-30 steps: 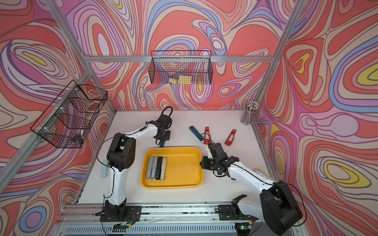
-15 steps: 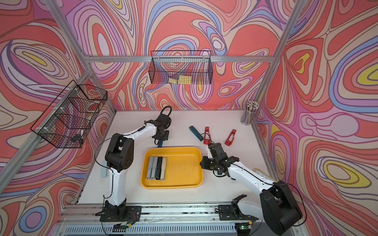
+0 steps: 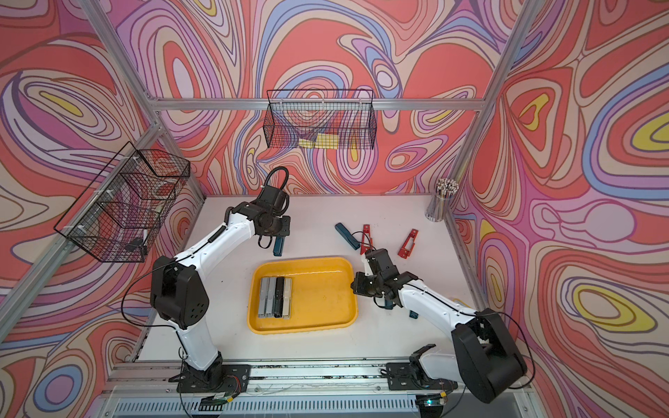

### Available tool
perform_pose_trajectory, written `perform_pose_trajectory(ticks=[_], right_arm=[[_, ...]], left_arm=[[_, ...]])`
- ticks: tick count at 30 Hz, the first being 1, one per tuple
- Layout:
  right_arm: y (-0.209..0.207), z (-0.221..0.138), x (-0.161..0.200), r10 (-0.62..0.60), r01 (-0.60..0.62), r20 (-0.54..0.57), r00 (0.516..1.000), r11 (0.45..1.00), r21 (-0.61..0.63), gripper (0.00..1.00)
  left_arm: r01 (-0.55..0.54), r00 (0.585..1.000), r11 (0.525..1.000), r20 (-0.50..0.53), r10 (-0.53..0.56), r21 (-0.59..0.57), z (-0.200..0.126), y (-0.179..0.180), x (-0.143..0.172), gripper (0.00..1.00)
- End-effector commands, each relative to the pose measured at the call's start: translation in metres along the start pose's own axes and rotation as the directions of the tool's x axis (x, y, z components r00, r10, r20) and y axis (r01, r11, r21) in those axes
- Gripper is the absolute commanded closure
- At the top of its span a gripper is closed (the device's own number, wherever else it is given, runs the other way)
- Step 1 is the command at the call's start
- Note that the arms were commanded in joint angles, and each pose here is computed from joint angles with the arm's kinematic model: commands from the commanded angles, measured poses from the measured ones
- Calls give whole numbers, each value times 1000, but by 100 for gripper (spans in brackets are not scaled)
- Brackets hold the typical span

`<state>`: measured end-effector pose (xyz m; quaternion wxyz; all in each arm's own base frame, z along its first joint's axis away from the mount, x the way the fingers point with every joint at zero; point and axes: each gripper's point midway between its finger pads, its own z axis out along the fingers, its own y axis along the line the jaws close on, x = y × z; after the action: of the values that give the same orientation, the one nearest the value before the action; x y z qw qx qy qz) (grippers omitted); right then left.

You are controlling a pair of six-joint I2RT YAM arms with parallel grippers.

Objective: Put the pruning pliers into the storage box
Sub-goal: Pick up the pruning pliers from the center of the board, then place the pruning pliers in the storage box.

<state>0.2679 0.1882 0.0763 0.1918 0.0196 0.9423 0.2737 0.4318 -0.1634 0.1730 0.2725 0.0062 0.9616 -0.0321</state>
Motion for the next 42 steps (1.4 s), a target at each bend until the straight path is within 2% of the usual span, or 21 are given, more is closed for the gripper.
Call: perform_pose_trajectory(ticks=[1, 6, 12, 17, 31, 42], right_arm=[[-2, 6, -8, 6, -6, 10, 1000, 1000, 28, 90], [3, 13, -20, -9, 8, 13, 1000, 1000, 30, 91], [7, 17, -30, -23, 23, 22, 999, 999, 35, 91], [11, 18, -40, -30, 29, 36, 999, 999, 35, 91], [17, 24, -54, -36, 34, 60, 998, 999, 33, 92], [28, 29, -68, -62, 62, 70, 996, 998, 5, 92]], left_arm=[[27, 997, 999, -73, -24, 36, -18, -2, 24, 100], [50, 994, 997, -105, -44, 58, -34, -10, 43, 100], [97, 992, 995, -85, -97, -4, -37, -9, 63, 100], [130, 988, 991, -80, -131, -12, -37, -15, 76, 100], [204, 975, 977, -75, -209, -69, -21, -33, 120, 100], [215, 973, 969, -61, -224, -121, 4, -33, 133, 100]])
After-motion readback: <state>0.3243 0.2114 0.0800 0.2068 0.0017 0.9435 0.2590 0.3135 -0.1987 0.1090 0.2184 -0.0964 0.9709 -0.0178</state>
